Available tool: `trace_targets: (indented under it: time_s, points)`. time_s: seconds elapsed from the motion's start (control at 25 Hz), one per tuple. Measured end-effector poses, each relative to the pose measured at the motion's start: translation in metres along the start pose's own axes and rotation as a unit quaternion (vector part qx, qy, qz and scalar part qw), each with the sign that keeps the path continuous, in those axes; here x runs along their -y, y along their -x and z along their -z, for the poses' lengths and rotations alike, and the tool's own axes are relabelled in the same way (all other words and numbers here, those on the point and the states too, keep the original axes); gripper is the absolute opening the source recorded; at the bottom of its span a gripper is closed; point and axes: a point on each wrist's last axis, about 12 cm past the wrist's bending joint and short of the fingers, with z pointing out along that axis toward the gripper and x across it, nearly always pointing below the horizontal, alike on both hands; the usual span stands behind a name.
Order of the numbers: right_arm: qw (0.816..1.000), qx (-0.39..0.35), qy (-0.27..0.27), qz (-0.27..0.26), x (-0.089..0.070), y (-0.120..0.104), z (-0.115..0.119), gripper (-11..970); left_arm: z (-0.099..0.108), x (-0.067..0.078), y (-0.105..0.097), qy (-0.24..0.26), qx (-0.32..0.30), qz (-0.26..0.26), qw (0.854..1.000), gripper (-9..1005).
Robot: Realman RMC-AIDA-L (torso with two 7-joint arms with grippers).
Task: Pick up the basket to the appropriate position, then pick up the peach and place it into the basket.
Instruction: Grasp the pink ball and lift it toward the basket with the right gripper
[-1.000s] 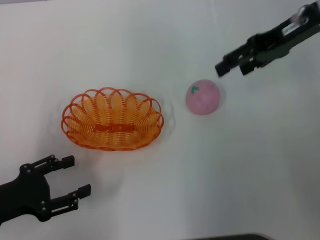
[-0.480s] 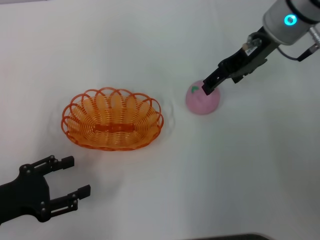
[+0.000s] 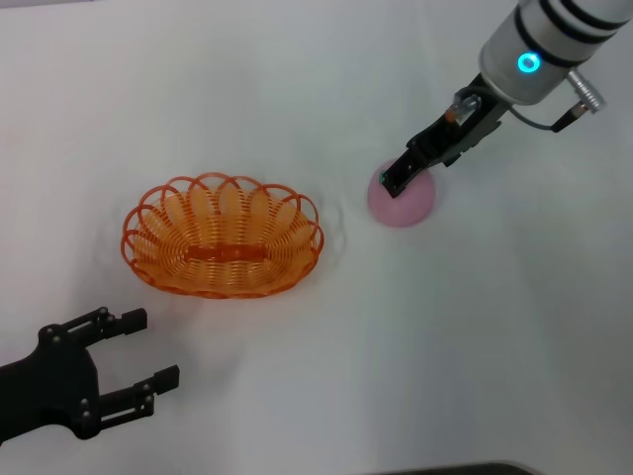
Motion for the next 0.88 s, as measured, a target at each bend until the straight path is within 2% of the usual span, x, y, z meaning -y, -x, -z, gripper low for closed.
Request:
trace_targets:
  time_s: [0.2,0.88]
  points:
    - [1.0,-0.006,0.005,0.012,-0.006,0.0,-0.009,949,0.0,0.0,0.0,0.0,0.0,0.001,1.0,781]
    - [1.0,-0.006,-0.004,0.017,-0.006,-0.001,-0.02,949,0.0,0.001,0.0,-0.006,0.0,0.003,1.0,780]
